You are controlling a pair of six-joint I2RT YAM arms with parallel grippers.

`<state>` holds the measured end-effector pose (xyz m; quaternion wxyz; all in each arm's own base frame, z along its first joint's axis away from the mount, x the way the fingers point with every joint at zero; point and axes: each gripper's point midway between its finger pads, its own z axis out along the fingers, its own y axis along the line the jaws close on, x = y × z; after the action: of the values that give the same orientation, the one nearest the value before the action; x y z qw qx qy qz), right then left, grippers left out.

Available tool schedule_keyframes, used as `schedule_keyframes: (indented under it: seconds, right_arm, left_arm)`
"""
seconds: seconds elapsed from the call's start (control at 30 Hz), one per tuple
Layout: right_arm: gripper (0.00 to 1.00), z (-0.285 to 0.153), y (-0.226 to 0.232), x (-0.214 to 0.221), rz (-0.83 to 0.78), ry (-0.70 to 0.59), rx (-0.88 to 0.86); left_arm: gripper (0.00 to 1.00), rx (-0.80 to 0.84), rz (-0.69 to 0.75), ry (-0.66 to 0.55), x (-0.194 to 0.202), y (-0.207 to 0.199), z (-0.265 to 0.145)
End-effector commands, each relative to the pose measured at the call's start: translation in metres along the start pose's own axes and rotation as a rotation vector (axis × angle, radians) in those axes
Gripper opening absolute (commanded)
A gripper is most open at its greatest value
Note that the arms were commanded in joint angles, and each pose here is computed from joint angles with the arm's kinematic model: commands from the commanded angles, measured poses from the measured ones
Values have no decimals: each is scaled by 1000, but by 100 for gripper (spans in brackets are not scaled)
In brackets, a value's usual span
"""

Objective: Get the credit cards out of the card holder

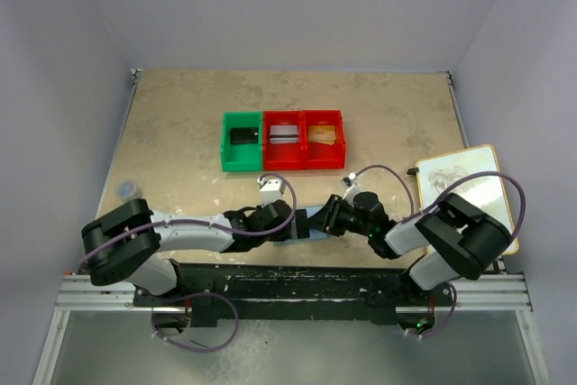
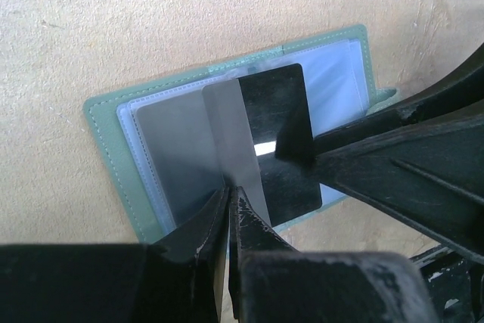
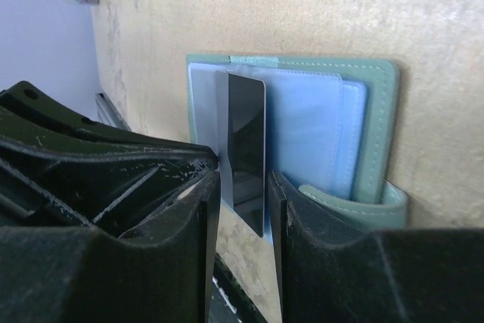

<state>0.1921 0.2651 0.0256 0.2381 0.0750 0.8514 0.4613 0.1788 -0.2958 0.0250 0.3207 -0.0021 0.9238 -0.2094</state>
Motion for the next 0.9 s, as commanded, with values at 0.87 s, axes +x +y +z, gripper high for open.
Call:
schedule_keyframes:
  seconds: [0.87]
  right_arm:
    - [19,0,16,16,63,60,-264]
  left_arm:
    - [1,-106,63,41,15,33,-3]
